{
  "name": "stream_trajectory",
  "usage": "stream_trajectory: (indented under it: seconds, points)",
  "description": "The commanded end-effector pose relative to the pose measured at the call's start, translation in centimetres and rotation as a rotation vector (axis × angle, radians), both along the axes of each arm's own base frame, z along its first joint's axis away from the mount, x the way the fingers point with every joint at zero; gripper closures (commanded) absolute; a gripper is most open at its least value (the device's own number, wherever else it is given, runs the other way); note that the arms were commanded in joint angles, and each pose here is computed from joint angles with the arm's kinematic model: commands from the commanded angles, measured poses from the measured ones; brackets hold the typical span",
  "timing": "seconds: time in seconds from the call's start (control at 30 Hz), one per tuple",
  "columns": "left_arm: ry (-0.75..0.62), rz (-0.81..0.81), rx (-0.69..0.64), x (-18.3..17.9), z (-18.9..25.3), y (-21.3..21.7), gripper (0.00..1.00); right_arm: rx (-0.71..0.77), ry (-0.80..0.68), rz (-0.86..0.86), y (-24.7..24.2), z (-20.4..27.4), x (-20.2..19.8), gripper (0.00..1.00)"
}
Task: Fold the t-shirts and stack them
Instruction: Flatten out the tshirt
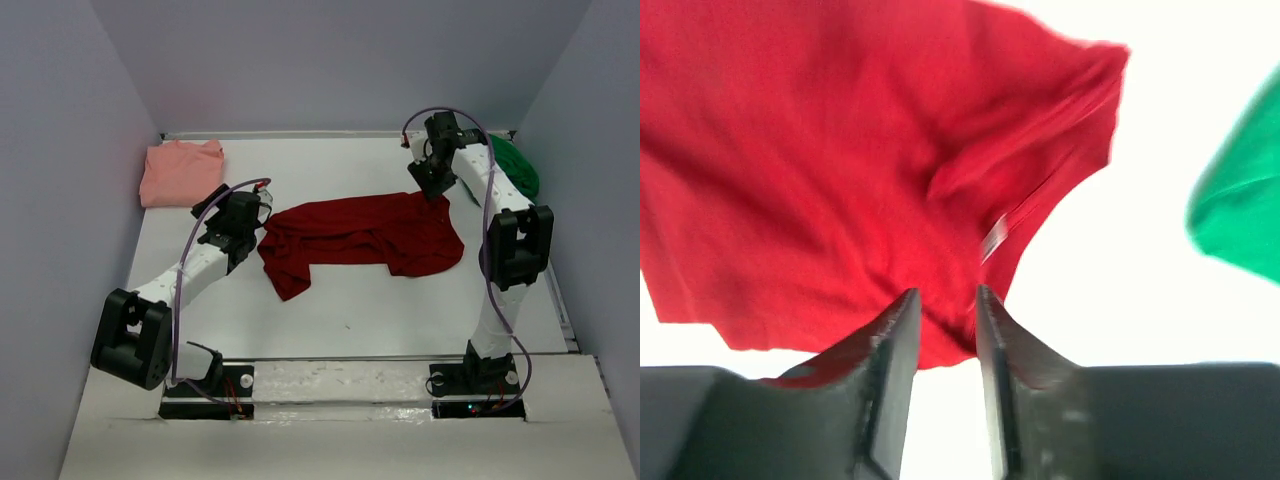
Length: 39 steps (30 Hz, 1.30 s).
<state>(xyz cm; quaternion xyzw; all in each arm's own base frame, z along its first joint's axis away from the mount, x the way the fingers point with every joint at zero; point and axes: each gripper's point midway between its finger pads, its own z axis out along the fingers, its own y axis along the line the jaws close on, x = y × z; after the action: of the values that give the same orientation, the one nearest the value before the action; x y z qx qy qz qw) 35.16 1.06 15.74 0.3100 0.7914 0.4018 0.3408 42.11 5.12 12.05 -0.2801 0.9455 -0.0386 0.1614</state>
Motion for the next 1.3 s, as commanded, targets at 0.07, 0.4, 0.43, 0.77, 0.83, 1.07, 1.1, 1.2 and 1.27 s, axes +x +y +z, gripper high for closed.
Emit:
stream_trajectory:
  seconds: [0.07, 0.4, 0.43, 0.77, 0.83, 1.07, 1.1, 1.2, 1.27]
  points:
    - [-0.024, 0.001, -0.091, 0.7, 0.5, -0.8, 0.01, 0.027, -0.085, -0.048, 0.5, 0.9, 3.6, 0.58]
    - [0.031, -0.013, -0.096, -0.6, -1.6, -0.8, 0.01, 0.009, 0.024, -0.052, 0.7, -5.3, 4.2, 0.51]
    - [0.027, -0.015, -0.095, -0.7, -1.4, -0.7, 0.01, 0.003, 0.039, -0.052, 0.6, -5.9, 3.9, 0.51]
    - [0.030, -0.013, -0.100, -0.8, -1.6, -0.7, 0.01, -0.049, 0.053, -0.065, -0.3, -7.4, 3.8, 0.52]
    - [0.028, -0.014, -0.101, -0.8, -1.5, -0.7, 0.01, -0.067, 0.042, -0.071, -0.7, -7.2, 3.9, 0.52]
    - [0.029, -0.014, -0.116, -1.1, -1.8, -0.7, 0.01, -0.156, -0.024, -0.115, -2.4, -5.7, 4.5, 0.52]
    - [0.027, -0.013, -0.119, -1.2, -1.7, -0.7, 0.01, -0.159, -0.026, -0.116, -2.5, -5.6, 4.5, 0.52]
    - [0.029, -0.014, -0.124, -1.2, -1.9, -0.8, 0.01, -0.159, -0.016, -0.119, -2.5, -5.9, 4.2, 0.62]
    - [0.030, -0.016, -0.129, -1.2, -1.9, -0.9, 0.01, -0.163, -0.014, -0.125, -2.6, -6.0, 4.2, 0.68]
